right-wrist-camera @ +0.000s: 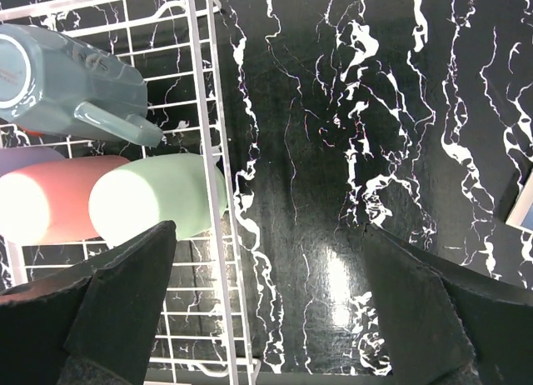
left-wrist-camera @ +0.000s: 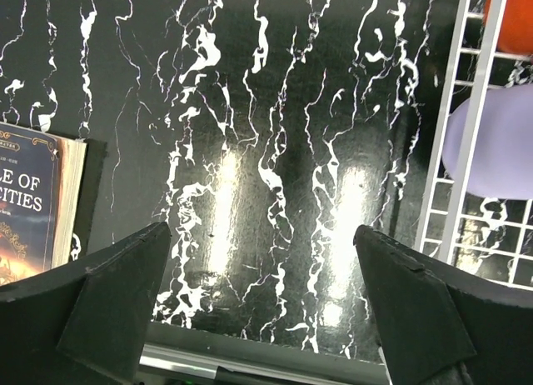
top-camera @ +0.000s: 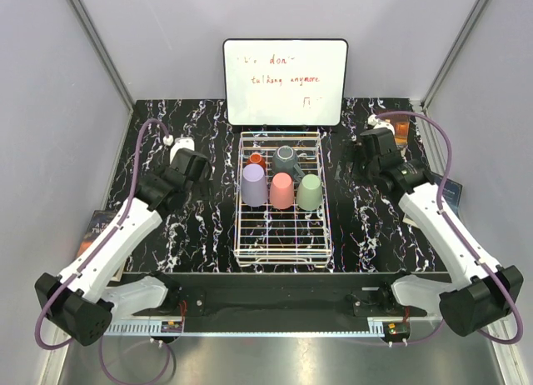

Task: Unload the cups from the dish rack

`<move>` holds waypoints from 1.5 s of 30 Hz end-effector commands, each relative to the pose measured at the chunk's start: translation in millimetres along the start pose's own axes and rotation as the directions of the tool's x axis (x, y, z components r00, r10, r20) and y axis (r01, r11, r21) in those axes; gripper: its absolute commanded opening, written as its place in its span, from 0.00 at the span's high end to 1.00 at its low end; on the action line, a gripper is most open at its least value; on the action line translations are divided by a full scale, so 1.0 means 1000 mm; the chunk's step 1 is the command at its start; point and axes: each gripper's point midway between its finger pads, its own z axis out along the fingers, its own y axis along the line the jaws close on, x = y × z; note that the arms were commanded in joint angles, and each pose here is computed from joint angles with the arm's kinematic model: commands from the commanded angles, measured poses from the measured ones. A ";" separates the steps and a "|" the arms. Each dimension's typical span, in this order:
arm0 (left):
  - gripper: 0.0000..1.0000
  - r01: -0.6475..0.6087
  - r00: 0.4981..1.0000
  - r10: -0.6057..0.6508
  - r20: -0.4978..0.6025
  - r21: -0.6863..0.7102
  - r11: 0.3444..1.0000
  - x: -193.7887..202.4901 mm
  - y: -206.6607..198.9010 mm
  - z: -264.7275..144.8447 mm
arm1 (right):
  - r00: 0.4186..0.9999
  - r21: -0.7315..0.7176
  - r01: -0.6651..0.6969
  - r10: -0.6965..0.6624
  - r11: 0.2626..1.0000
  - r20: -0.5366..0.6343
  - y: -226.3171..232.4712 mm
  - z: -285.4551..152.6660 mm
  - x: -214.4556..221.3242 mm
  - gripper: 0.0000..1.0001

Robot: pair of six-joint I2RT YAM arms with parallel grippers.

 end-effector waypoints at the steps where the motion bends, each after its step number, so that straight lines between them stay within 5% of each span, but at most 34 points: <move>1: 0.01 0.050 0.996 -0.050 0.077 -0.003 0.999 -0.024 -0.003 -0.005 | 0.996 -0.028 0.029 -0.026 0.999 0.087 0.009 -0.004 -0.021 0.00; 5: 0.01 0.065 0.996 -0.068 0.055 0.053 0.996 -0.021 -0.017 0.000 | 0.988 0.024 -0.012 0.008 1.000 0.153 -0.004 -0.008 -0.028 0.00; 14: 0.05 0.072 0.996 -0.077 0.033 0.117 0.991 -0.028 -0.041 0.006 | 0.995 -0.182 0.064 -0.048 0.981 0.093 0.043 -0.027 -0.022 0.00; 24: 0.03 0.055 0.995 -0.067 0.077 0.146 0.988 -0.037 -0.046 -0.003 | 0.990 -0.212 0.133 -0.141 0.968 -0.021 0.094 0.003 0.006 0.00; 45: 0.02 0.048 0.997 -0.056 0.053 0.142 0.989 -0.013 -0.038 0.001 | 0.973 -0.181 0.172 -0.196 0.968 -0.124 0.116 0.057 0.034 0.00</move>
